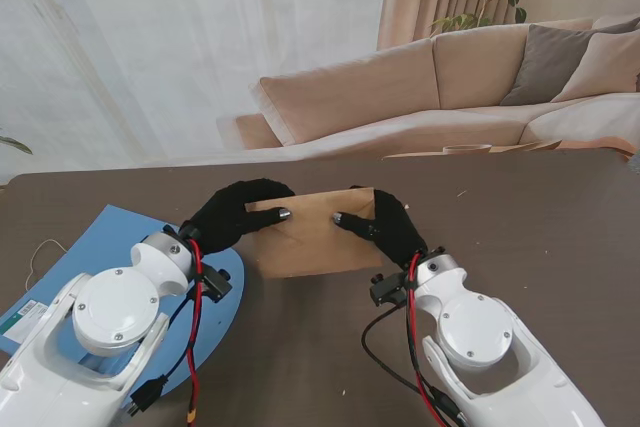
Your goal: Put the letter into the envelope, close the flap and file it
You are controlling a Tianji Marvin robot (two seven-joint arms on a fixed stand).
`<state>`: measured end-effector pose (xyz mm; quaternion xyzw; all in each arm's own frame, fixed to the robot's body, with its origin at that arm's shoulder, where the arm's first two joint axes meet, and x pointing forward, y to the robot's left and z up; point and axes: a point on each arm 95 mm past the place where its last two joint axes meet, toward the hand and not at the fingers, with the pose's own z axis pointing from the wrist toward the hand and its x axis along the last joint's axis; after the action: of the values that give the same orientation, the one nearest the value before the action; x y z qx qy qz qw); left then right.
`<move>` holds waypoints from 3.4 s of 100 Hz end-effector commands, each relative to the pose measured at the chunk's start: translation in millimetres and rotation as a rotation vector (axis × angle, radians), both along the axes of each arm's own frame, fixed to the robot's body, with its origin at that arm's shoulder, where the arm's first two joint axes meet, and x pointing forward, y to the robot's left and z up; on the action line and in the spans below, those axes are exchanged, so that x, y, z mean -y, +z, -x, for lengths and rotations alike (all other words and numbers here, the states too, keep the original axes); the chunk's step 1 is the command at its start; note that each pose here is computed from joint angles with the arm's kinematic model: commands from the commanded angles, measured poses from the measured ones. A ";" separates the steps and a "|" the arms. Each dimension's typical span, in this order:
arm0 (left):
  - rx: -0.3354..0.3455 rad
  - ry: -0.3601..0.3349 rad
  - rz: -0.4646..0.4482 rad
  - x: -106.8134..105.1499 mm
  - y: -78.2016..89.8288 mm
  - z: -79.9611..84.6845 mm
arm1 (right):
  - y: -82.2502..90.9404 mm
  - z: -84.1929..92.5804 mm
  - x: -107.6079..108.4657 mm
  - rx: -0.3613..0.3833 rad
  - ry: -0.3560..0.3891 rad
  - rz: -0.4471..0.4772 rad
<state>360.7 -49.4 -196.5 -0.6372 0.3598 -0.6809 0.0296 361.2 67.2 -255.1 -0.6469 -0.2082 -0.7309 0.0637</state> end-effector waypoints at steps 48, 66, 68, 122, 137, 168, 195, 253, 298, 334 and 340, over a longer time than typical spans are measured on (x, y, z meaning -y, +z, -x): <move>0.099 0.002 -0.275 -46.0 -12.0 -0.3 | -18.9 23.4 9.0 -0.034 -0.094 -0.005; 0.098 0.066 -0.496 -75.7 -33.0 -1.9 | -32.1 34.4 12.5 -0.020 -0.145 0.034; 0.098 0.076 -0.524 -79.2 -35.4 -1.9 | -33.2 35.5 12.7 -0.019 -0.148 0.034; -0.132 0.365 -1.074 -160.3 -106.9 4.4 | -48.0 50.1 15.2 0.058 -0.242 0.062; -0.193 0.396 -1.113 -169.0 -124.2 7.5 | -47.1 50.5 14.7 0.069 -0.248 0.053; -0.258 0.415 -1.132 -179.8 -146.7 17.6 | -47.1 51.4 14.3 0.075 -0.257 0.050; -0.224 0.435 -1.060 -180.8 -160.0 36.7 | -46.6 52.3 13.4 0.081 -0.258 0.046; -0.217 0.501 -0.979 -177.7 -175.9 64.3 | -43.9 61.3 7.6 0.098 -0.266 0.038; -0.232 0.539 -1.019 -174.9 -176.7 66.3 | -43.7 59.8 7.5 0.093 -0.261 0.035; -0.257 0.520 -1.041 -173.4 -180.4 65.1 | -44.5 57.9 8.1 0.086 -0.256 0.034; -0.257 0.521 -1.046 -173.9 -180.6 64.9 | -44.8 57.6 7.9 0.084 -0.254 0.034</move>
<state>298.9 126.8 -373.0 -0.6766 0.4760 -0.3078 0.4700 304.1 56.2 -299.1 -0.6356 -0.1354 -0.7579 -0.0570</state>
